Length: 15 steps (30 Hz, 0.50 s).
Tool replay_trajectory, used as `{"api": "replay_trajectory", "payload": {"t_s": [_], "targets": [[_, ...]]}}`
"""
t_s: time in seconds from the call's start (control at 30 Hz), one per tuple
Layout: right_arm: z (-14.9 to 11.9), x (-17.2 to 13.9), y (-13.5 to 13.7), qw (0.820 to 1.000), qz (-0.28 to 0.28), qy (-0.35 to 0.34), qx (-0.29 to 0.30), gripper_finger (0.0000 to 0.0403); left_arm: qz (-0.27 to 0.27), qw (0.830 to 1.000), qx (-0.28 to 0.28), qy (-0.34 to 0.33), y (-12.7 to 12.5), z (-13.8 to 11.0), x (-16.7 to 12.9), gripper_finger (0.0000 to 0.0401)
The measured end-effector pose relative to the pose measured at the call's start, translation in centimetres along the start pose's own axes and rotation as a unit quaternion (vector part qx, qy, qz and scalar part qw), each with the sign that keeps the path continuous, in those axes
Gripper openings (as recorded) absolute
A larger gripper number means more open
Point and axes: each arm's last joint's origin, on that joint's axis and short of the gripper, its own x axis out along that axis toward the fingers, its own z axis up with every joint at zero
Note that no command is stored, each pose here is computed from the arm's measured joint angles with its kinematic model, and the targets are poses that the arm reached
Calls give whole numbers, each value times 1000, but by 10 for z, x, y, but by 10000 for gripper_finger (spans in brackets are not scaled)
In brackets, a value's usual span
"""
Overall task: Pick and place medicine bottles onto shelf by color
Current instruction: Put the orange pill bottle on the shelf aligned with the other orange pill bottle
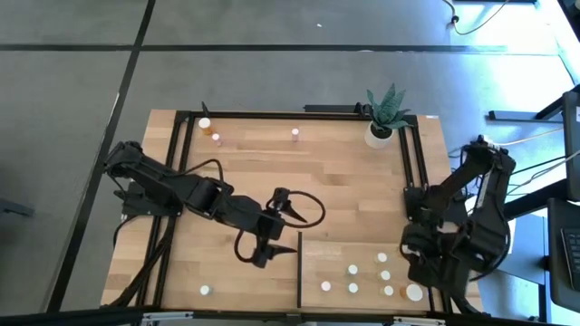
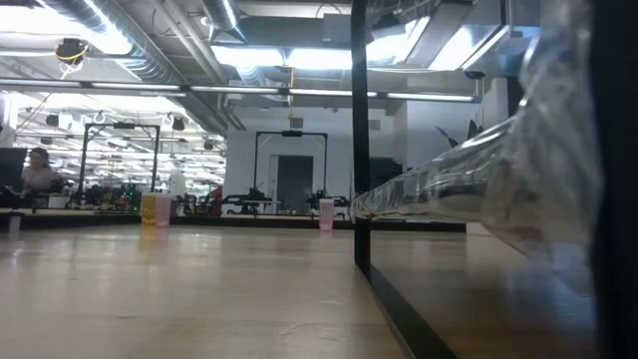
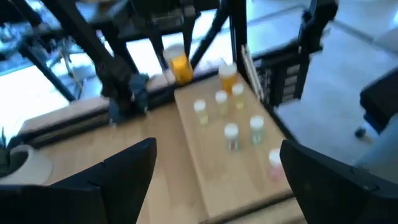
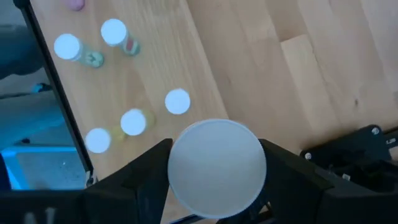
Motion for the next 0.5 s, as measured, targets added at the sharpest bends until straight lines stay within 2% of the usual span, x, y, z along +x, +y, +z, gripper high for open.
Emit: {"api": "replay_trajectory", "payload": {"t_s": [0.37,0.5], "targets": [[-28,17,13,999,-38,-2,15,226,20,999,9,-49,11,18,3,335],[-38,31,16,999,-26,9,33,226,19,999,19,-42,10,17,8,335]]}}
